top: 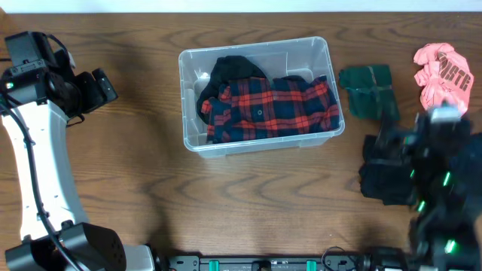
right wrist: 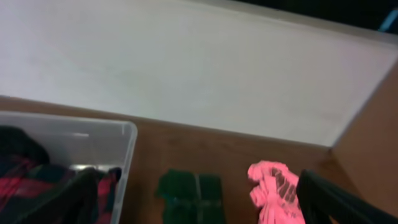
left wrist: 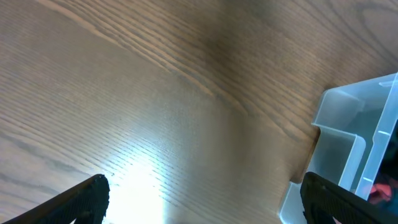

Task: Pack container
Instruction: 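Reach the right gripper to the green folded cloth and grasp it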

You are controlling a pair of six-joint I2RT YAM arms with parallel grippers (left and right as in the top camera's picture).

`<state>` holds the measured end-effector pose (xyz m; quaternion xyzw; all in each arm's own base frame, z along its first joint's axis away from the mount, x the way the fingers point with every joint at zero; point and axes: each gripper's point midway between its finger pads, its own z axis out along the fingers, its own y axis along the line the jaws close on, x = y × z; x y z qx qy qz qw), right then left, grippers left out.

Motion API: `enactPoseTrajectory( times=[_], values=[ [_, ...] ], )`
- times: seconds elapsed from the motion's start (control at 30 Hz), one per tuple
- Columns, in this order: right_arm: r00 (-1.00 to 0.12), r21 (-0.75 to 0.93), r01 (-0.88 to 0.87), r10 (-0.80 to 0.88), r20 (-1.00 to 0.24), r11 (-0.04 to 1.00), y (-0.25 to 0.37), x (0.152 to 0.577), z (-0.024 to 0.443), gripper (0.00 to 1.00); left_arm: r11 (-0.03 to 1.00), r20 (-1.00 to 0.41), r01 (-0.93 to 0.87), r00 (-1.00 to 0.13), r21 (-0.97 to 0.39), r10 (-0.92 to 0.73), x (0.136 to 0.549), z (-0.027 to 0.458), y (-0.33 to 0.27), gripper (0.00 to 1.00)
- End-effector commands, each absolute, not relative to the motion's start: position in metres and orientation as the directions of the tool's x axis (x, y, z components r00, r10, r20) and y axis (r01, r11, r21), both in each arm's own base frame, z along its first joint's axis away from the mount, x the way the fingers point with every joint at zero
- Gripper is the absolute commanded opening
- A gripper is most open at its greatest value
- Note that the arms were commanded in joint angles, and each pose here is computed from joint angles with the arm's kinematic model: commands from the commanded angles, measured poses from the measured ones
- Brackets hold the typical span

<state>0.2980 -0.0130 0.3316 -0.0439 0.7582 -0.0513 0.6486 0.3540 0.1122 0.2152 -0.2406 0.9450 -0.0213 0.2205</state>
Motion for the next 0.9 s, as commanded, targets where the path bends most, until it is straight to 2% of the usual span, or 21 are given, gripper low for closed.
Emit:
enactPoseTrajectory(
  times=[0.0, 0.17, 0.3, 0.73, 0.83, 0.87],
  values=[
    [-0.250, -0.122, -0.057, -0.132, -0.959, 0.991, -0.019, 0.341, 0.342, 0.99, 0.879, -0.382, -0.452, -0.793, -0.153, -0.475, 0.351, 0.209, 0.111, 0.98],
    [-0.387, 0.002, -0.190, -0.073, -0.919, 0.982, -0.023, 0.398, 0.331, 0.99, 0.878, -0.369, -0.454, -0.798, -0.151, -0.476, 0.348, 0.208, 0.110, 0.98],
    [-0.480, 0.100, -0.254, -0.036, -0.877, 0.962, -0.020, 0.428, 0.298, 0.99, 0.878, -0.362, -0.455, -0.801, -0.150, -0.477, 0.346, 0.207, 0.109, 0.98],
    [-0.741, 0.246, -0.064, 0.119, -0.661, 0.967, -0.085, 0.440, 0.170, 0.99, 0.877, -0.351, -0.457, -0.805, -0.148, -0.478, 0.344, 0.206, 0.108, 0.98],
    [-0.768, 0.270, -0.130, 0.076, -0.636, 0.954, -0.091, 0.438, 0.144, 0.91, 0.879, -0.352, -0.455, -0.806, -0.146, -0.476, 0.344, 0.206, 0.109, 0.98],
    [-0.772, 0.276, -0.143, 0.068, -0.632, 0.951, -0.091, 0.438, 0.138, 0.91, 0.879, -0.351, -0.455, -0.806, -0.146, -0.476, 0.344, 0.206, 0.109, 0.98]
  ],
)
